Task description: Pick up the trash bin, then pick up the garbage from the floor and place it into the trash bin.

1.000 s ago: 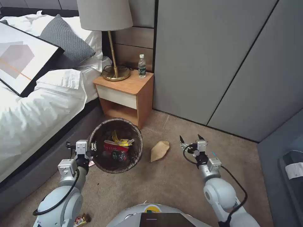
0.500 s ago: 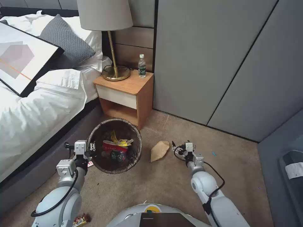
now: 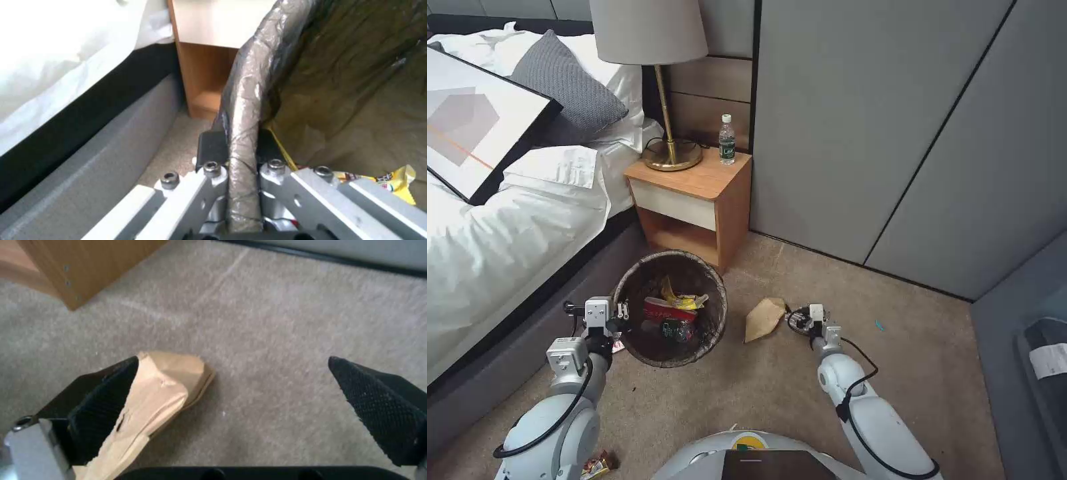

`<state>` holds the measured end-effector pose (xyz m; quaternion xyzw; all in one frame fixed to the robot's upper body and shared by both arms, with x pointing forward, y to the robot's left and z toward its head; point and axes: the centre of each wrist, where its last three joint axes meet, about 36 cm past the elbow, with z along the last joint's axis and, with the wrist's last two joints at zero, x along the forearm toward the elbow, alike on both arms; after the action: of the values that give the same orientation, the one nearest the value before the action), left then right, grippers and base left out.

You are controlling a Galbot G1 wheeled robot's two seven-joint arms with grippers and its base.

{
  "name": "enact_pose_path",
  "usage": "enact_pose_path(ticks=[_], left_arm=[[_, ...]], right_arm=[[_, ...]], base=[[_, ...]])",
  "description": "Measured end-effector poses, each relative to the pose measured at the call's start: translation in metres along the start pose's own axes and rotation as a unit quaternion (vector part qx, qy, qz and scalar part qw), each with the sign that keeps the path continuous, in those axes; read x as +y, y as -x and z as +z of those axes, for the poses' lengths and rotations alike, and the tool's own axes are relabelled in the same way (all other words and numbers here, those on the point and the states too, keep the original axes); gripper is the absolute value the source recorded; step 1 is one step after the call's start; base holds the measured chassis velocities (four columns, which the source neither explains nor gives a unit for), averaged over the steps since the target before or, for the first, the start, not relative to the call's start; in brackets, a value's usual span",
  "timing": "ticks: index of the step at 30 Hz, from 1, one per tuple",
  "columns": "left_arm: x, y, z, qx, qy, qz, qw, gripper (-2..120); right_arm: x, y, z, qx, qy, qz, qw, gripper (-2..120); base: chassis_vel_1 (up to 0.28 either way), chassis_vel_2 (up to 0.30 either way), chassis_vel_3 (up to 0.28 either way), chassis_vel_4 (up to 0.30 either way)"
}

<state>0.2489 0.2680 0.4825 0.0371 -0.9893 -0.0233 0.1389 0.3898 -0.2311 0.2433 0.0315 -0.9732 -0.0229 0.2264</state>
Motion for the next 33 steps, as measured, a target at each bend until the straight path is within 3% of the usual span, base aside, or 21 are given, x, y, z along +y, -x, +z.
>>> enact_pose_path(ticks=[22,33], left_arm=[[0.0,0.001,0.002,0.003,0.0,-0.001,1.0,0],[-0.001,0.0,0.002,0.003,0.001,0.0,1.0,0]], right_arm=[[0.037,0.053,0.019,0.031,0.032,-0.016,0.999,100],[0.043,0.067,0.042,0.058,0.056,-0.01,0.997,100]], base=[[0.0,0.0,0.0,0.0],[0.0,0.0,0.0,0.0]])
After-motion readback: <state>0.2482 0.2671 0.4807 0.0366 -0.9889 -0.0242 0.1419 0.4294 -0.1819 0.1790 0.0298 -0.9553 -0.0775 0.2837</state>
